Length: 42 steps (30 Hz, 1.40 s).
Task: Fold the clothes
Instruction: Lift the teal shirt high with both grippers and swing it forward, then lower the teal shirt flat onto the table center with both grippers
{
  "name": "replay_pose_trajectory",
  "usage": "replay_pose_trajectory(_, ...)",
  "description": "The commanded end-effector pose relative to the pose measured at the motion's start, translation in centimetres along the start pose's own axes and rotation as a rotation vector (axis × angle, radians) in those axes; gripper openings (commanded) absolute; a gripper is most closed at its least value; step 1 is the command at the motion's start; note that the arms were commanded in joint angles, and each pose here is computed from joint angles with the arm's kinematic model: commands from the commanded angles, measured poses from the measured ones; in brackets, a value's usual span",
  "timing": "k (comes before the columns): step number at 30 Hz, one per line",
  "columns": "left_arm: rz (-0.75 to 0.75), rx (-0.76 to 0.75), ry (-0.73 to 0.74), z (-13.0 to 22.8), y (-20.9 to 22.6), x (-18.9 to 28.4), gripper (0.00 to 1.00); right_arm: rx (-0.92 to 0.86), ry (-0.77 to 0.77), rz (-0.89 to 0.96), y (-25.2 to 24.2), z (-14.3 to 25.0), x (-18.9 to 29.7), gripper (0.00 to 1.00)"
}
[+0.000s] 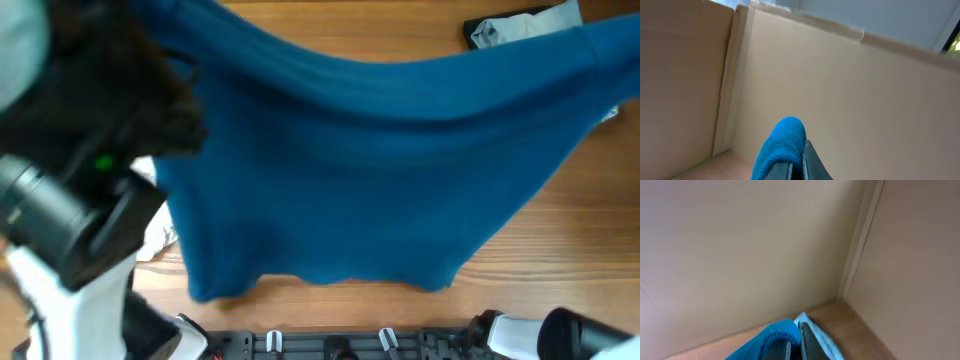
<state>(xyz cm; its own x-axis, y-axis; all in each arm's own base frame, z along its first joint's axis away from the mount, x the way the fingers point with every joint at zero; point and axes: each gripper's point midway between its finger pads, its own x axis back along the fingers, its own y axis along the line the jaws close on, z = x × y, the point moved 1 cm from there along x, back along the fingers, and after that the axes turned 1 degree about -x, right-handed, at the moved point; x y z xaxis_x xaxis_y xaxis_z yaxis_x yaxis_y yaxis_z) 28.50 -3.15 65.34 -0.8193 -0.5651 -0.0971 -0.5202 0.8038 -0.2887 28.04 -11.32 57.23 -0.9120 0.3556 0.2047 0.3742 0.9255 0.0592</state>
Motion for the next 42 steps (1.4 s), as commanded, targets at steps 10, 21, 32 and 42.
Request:
replay_pose_trajectory(10, -0.066, 0.070, 0.399, 21.1, -3.1, -14.1, 0.04, -0.065, 0.314, 0.022, -0.9, 7.4, -11.2, 0.04)
replay_pose_trajectory(21, -0.127, -0.094, 0.646, 37.4, -3.4, -20.1, 0.04, -0.067, 0.655, -0.089, 2.8, 18.5, -21.4, 0.04)
replay_pose_trajectory(32, -0.093, -0.101, 0.747, 48.0, -5.3, -22.2, 0.04, 0.057, 0.864, -0.235, 12.3, 28.2, -25.8, 0.04)
replay_pose_trajectory(42, -0.060, -0.094, 0.779, 55.4, -6.3, -23.5, 0.04, 0.040, 0.781, -0.173, 12.0, 28.7, -29.7, 0.04)
